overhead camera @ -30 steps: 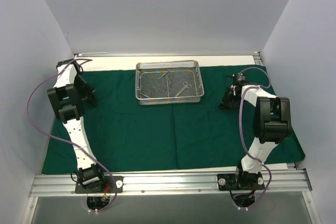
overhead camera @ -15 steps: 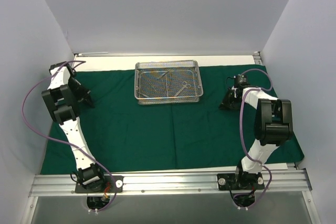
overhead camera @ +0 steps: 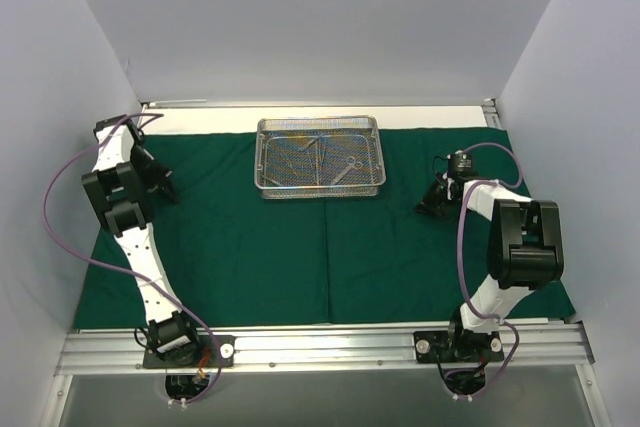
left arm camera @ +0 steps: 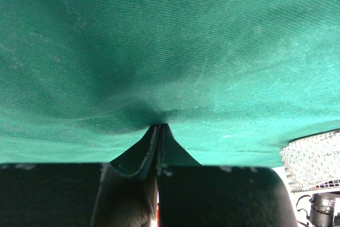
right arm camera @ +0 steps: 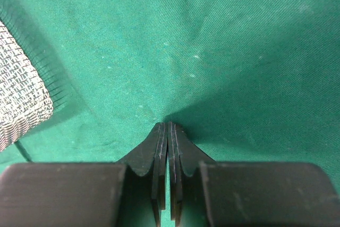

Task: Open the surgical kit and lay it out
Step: Smooth out the surgical kit at the center of the board.

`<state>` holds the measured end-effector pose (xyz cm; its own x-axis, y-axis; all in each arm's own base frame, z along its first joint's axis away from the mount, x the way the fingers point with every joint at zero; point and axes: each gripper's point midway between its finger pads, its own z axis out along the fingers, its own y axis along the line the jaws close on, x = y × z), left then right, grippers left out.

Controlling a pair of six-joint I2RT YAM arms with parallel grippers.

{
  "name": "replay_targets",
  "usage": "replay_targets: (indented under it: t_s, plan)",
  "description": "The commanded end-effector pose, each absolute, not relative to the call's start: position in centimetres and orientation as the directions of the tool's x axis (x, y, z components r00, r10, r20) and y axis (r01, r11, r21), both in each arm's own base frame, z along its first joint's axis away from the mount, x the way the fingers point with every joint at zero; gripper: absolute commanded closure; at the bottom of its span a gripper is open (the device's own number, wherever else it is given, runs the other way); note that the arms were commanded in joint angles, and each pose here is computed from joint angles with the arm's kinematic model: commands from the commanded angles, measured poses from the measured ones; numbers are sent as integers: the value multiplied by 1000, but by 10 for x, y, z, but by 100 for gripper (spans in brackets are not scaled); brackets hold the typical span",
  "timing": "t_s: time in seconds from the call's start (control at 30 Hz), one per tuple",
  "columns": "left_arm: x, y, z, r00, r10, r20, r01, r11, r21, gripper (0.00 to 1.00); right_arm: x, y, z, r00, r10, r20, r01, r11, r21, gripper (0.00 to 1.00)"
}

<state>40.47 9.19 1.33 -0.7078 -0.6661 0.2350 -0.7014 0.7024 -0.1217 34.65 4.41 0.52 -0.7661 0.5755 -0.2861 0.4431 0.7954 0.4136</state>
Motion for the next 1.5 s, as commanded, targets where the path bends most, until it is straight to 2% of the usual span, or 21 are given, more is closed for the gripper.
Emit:
replay_targets:
  t_s: [0.0, 0.17, 0.33, 0.37, 0.5, 0.57, 0.6, 0.63, 0.67, 0.73, 0.83, 0.87, 0.97, 1.07, 1.17, 1.23, 1.4, 1.47]
  plan:
    - [425, 125, -24, -738, -668, 96, -675, 733, -82, 97, 267, 42, -40, -828, 558, -57, 534, 815, 226, 100]
    - [414, 121, -23, -736, -667, 112, -676, 733, -81, 97, 302, 16, -31, -851, 507, -135, 484, 858, 169, 98]
    - [410, 129, -23, -727, -679, 107, -687, 722, -82, 97, 313, 13, -21, -858, 487, -162, 462, 871, 169, 96]
    - [410, 132, -21, -724, -682, 106, -690, 720, -79, 97, 313, 15, -20, -862, 481, -161, 454, 873, 179, 93]
    - [417, 135, 0, -727, -685, 57, -686, 719, -107, 87, 315, 16, -4, -864, 468, -185, 436, 880, 187, 85]
    - [422, 131, 22, -728, -686, 20, -681, 719, -141, 82, 330, 15, 19, -854, 459, -244, 418, 886, 203, 79]
    - [424, 129, 31, -722, -692, 0, -684, 713, -153, 79, 335, 15, 27, -853, 451, -263, 409, 890, 202, 76]
    - [426, 126, 41, -720, -694, -21, -681, 712, -171, 67, 347, 18, 46, -845, 439, -305, 388, 896, 216, 72]
    - [429, 125, 62, -713, -695, -87, -671, 713, -202, 62, 353, 20, 56, -841, 431, -328, 376, 900, 218, 65]
    - [440, 118, 86, -691, -701, -175, -653, 709, -265, 49, 362, 23, 72, -838, 409, -361, 355, 911, 209, 58]
    - [443, 96, 128, -677, -684, -270, -593, 725, -350, 38, 383, 46, 97, -826, 348, -442, 294, 937, 188, 33]
    - [442, 88, 146, -674, -673, -305, -568, 736, -368, 28, 391, 52, 106, -815, 333, -473, 276, 943, 188, 19]
    - [447, 71, 177, -674, -606, -423, -494, 795, -352, 6, 404, 76, 117, -803, 269, -533, 200, 962, 184, 3]
    - [451, 54, 203, -667, -509, -544, -408, 861, -305, 6, 413, 88, 122, -792, 256, -554, 176, 965, 195, 0]
    - [445, 41, 221, -667, -428, -610, -349, 903, -251, 6, 426, 97, 130, -772, 255, -583, 140, 962, 236, 0]
    - [440, 31, 229, -657, -416, -629, -297, 909, -291, 6, 436, 102, 133, -766, 245, -594, 117, 962, 247, 0]
    - [443, -1, 248, -611, -558, -562, -84, 751, -655, 6, 446, 117, 120, -813, 187, -551, 56, 968, 245, 0]
    - [446, -3, 235, -655, -529, -540, -118, 777, -619, 6, 451, 122, 123, -815, 179, -551, 41, 966, 254, 1]
